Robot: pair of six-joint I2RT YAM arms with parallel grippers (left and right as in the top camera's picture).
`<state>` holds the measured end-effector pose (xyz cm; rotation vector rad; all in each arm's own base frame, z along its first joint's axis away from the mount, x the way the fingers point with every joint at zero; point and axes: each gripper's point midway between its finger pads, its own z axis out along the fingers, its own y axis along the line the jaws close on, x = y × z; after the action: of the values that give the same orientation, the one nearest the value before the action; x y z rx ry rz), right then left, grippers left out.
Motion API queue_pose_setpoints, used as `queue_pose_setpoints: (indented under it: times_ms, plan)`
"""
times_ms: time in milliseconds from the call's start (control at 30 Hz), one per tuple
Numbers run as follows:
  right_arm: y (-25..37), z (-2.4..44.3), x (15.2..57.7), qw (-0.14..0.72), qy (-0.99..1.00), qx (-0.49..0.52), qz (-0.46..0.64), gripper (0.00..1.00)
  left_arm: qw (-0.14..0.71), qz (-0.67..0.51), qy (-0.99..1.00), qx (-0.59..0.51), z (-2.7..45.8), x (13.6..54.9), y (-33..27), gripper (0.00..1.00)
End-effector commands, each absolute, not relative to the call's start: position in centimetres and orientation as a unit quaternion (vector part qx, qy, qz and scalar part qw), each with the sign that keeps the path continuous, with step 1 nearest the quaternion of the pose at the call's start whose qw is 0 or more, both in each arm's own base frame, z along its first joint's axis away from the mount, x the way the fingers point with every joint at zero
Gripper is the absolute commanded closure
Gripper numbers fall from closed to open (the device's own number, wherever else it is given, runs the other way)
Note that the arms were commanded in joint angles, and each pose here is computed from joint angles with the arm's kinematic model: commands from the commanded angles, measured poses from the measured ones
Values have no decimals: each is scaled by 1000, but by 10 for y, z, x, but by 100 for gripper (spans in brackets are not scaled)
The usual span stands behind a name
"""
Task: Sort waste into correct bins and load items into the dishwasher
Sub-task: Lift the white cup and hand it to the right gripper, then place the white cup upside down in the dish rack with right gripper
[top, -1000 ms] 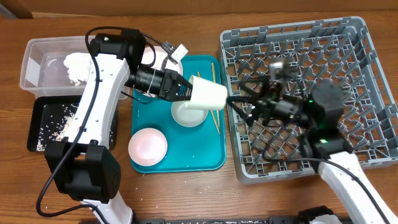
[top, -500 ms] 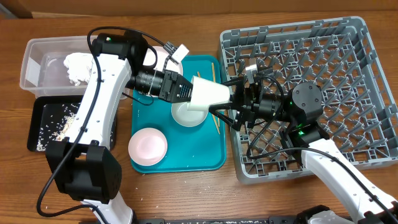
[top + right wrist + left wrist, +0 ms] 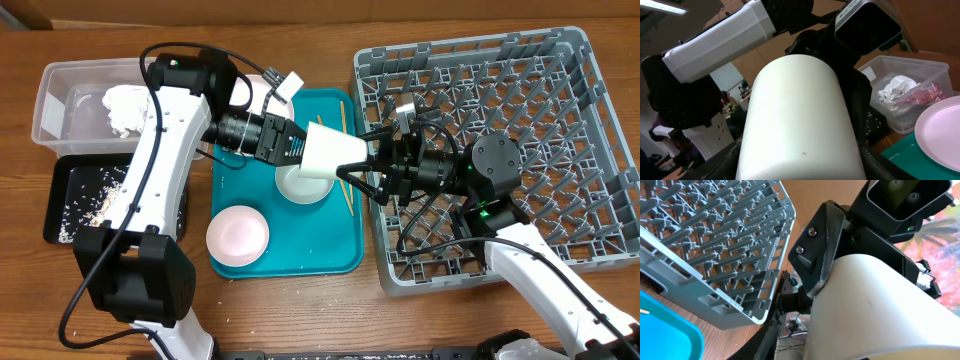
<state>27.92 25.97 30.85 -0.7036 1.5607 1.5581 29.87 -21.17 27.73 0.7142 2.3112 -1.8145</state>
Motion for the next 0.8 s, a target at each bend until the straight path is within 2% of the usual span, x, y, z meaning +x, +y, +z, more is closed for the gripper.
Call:
queue_pose_setpoints:
  times_ms: [0,200,367,533,700,767]
  plan:
    - [254,312,285,408,620,-273,612,38,87,-580,768,259,279,303,-206,65]
    - [223,282,313,387,680,-205,588,38,115,-511,817,241,255,333,-177,62]
    - [184,244,344,379,747,-105,535,38,125,-358,908,179,211,373,-136,60]
    - [166,224,343,368,799,-52,472,38,126,-200,968,82,182,398,-88,59]
    - [146,229,323,347,862,-15,370,37,137,-165,974,70,179,406,-77,59]
    - [134,233,313,339,893,7,297,37,143,-162,974,70,180,408,-77,59]
